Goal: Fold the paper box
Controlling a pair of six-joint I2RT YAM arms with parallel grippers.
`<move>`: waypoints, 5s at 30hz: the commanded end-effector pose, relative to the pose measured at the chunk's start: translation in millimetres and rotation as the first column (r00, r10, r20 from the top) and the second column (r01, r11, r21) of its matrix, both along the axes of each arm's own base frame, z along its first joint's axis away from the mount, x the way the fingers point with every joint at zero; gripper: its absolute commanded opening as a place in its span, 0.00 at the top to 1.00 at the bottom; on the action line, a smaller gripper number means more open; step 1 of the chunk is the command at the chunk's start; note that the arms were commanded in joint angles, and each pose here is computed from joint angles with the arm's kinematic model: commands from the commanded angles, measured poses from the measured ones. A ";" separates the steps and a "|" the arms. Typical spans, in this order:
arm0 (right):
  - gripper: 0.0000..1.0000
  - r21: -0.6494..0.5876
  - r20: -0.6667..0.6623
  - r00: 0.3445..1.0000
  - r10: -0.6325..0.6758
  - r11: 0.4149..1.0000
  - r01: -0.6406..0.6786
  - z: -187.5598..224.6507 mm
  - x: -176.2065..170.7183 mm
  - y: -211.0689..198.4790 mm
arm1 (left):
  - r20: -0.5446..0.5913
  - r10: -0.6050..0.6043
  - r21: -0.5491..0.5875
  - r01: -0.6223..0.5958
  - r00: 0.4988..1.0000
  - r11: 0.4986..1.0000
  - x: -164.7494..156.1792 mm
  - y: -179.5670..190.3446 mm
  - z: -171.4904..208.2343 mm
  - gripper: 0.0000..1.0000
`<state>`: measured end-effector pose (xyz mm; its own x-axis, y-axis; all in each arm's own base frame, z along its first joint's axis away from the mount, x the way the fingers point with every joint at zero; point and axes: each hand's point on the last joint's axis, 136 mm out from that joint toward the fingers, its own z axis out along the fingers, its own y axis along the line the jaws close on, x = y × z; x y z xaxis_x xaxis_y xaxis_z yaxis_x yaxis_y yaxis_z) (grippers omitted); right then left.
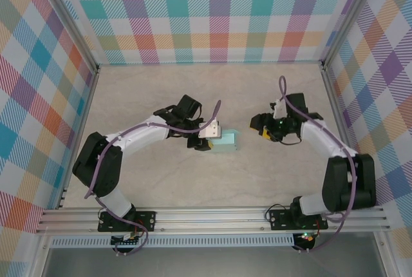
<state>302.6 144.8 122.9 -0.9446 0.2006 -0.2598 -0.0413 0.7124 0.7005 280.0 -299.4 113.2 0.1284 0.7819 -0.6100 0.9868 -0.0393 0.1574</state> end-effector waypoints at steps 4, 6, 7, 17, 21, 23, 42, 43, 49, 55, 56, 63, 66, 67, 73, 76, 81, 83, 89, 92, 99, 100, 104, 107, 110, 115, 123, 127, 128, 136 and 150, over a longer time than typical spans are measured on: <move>0.30 -0.277 0.713 0.530 0.459 0.879 -0.389 47.1 -9.1 37.7 | -0.078 -0.018 0.131 0.028 0.997 0.991 -13.1 26.3 -22.8 0.55; 0.33 -0.292 0.704 0.504 0.501 0.851 -0.437 49.0 -12.6 43.2 | -0.085 -0.005 0.140 0.017 0.996 0.990 -10.9 26.9 -22.0 0.55; 0.35 -0.277 0.711 0.481 0.513 0.833 -0.479 52.9 -17.1 48.5 | -0.088 0.000 0.135 0.012 0.996 0.991 -10.2 25.6 -20.4 0.55; 0.54 -0.300 0.657 0.454 0.602 0.761 -0.575 54.6 -28.4 61.4 | -0.151 0.063 0.166 -0.038 0.987 0.985 2.1 18.5 -29.0 0.56; 0.55 -0.367 0.612 0.464 0.641 0.749 -0.551 41.0 -24.5 61.1 | -0.174 0.084 0.152 -0.057 0.981 0.987 3.7 14.2 -27.5 0.55; 0.57 -0.391 0.594 0.471 0.653 0.745 -0.541 35.8 -20.5 61.1 | -0.185 0.080 0.134 -0.055 0.980 0.989 3.2 10.9 -26.4 0.55; 0.85 -0.459 0.437 0.606 0.665 0.744 -0.485 14.9 -10.8 75.7 | -0.248 0.226 0.152 -0.193 0.942 0.969 15.8 1.3 -37.0 0.55; 0.87 -0.446 0.442 0.630 0.638 0.766 -0.463 14.9 -9.0 76.3 | -0.257 0.229 0.140 -0.198 0.939 0.970 15.5 -0.7 -36.9 0.55; 0.92 -0.332 0.418 0.770 0.483 0.870 -0.365 17.1 -1.9 86.3 | -0.244 0.231 0.139 -0.202 0.942 0.969 14.3 -5.5 -36.0 0.53; 0.92 -0.321 0.390 0.796 0.462 0.879 -0.353 24.8 -3.6 99.2 | -0.224 0.239 0.157 -0.207 0.945 0.966 17.8 -7.9 -36.0 0.52; 0.92 -0.324 0.384 0.799 0.462 0.878 -0.352 24.5 -4.0 99.4 | -0.222 0.237 0.155 -0.205 0.946 0.966 17.7 -9.4 -35.8 0.52; 0.94 -0.322 0.344 0.826 0.446 0.883 -0.343 8.5 -7.5 97.2 | -0.212 0.260 0.164 -0.228 0.942 0.960 20.4 -11.6 -38.0 0.52; 0.96 -0.300 0.324 0.846 0.423 0.894 -0.332 -5.5 -11.3 100.3 | -0.204 0.266 0.157 -0.237 0.942 0.959 21.1 -13.0 -39.3 0.51; 0.96 -0.295 0.314 0.856 0.411 0.899 -0.323 -10.7 -11.6 100.0 | -0.197 0.275 0.154 -0.247 0.941 0.957 22.9 -13.2 -38.5 0.51; 0.98 -0.347 0.290 0.881 0.374 0.899 -0.267 -33.7 -11.2 87.0 | -0.167 0.303 0.091 -0.292 0.938 0.952 30.0 -18.0 -29.1 0.48; 0.98 -0.377 0.295 0.880 0.373 0.892 -0.251 -37.0 -11.9 80.5 | -0.146 0.311 0.067 -0.305 0.939 0.950 32.1 -17.4 -21.5 0.45; 0.99 -0.394 0.301 0.875 0.380 0.885 -0.248 -39.1 -14.2 76.3 | -0.131 0.319 -0.021 -0.325 0.939 0.946 34.1 -18.0 -2.9 0.38; 1.00 -0.393 0.311 0.876 0.368 0.889 -0.233 -38.2 -14.0 75.1 | -0.137 0.335 -0.056 -0.345 0.932 0.937 33.8 -16.5 5.1 0.37; 1.00 -0.390 0.375 0.860 0.346 0.901 -0.193 -34.2 -15.5 74.7 | -0.134 0.348 -0.121 -0.364 0.928 0.923 26.4 -9.0 13.3 0.35; 1.00 -0.403 0.390 0.858 0.334 0.900 -0.167 -35.9 -16.6 70.9 | -0.163 0.329 -0.108 -0.348 0.930 0.931 15.7 -6.4 3.7 0.34; 1.00 -0.414 0.402 0.856 0.324 0.898 -0.145 -38.4 -18.5 66.7 | -0.165 0.354 -0.173 -0.381 0.920 0.908 14.6 -3.4 13.3 0.30; 1.00 -0.415 0.404 0.857 0.321 0.899 -0.141 -38.1 -18.4 66.4 | -0.174 0.365 -0.180 -0.394 0.914 0.901 16.4 -1.9 16.1 0.30; 1.00 -0.419 0.416 0.852 0.317 0.899 -0.129 -38.7 -19.8 66.2 | -0.195 0.359 -0.227 -0.398 0.913 0.889 18.4 -1.5 28.1 0.28; 1.00 -0.400 0.447 0.835 0.320 0.907 -0.134 -35.0 -22.7 69.5 | -0.194 0.323 -0.259 -0.366 0.926 0.894 11.1 -0.3 33.7 0.24; 1.00 -0.395 0.476 0.819 0.319 0.910 -0.125 -31.0 -25.2 69.3 | -0.173 0.296 -0.331 -0.339 0.939 0.881 1.1 3.5 37.9 0.18; 1.00 -0.417 0.470 0.822 0.321 0.902 -0.114 -36.5 -28.5 63.2 | -0.124 0.349 -0.426 -0.368 0.929 0.827 -2.7 15.6 43.7 0.13; 1.00 -0.427 0.461 0.831 0.312 0.899 -0.101 -44.1 -27.0 62.0 | -0.208 0.428 -0.510 -0.471 0.880 0.720 -12.2 31.5 47.9 0.12; 1.00 -0.433 0.468 0.825 0.318 0.896 -0.100 -45.0 -26.5 63.1 | -0.207 0.576 -0.524 -0.587 0.791 0.617 -4.0 57.2 36.6 0.11; 1.00 -0.437 0.472 0.823 0.315 0.895 -0.092 -44.6 -25.9 62.4 | -0.218 0.615 -0.572 -0.610 0.758 0.548 -1.4 65.8 38.5 0.11; 1.00 -0.451 0.492 0.810 0.318 0.889 -0.074 -40.3 -24.6 60.0 | -0.326 0.650 -0.719 -0.627 0.686 0.300 -13.2 96.9 77.3 0.10; 1.00 -0.460 0.501 0.815 0.291 0.887 -0.034 -38.3 -28.9 55.4 | -0.734 0.651 -0.154 -0.981 0.194 0.119 -10.5 124.7 50.2 0.33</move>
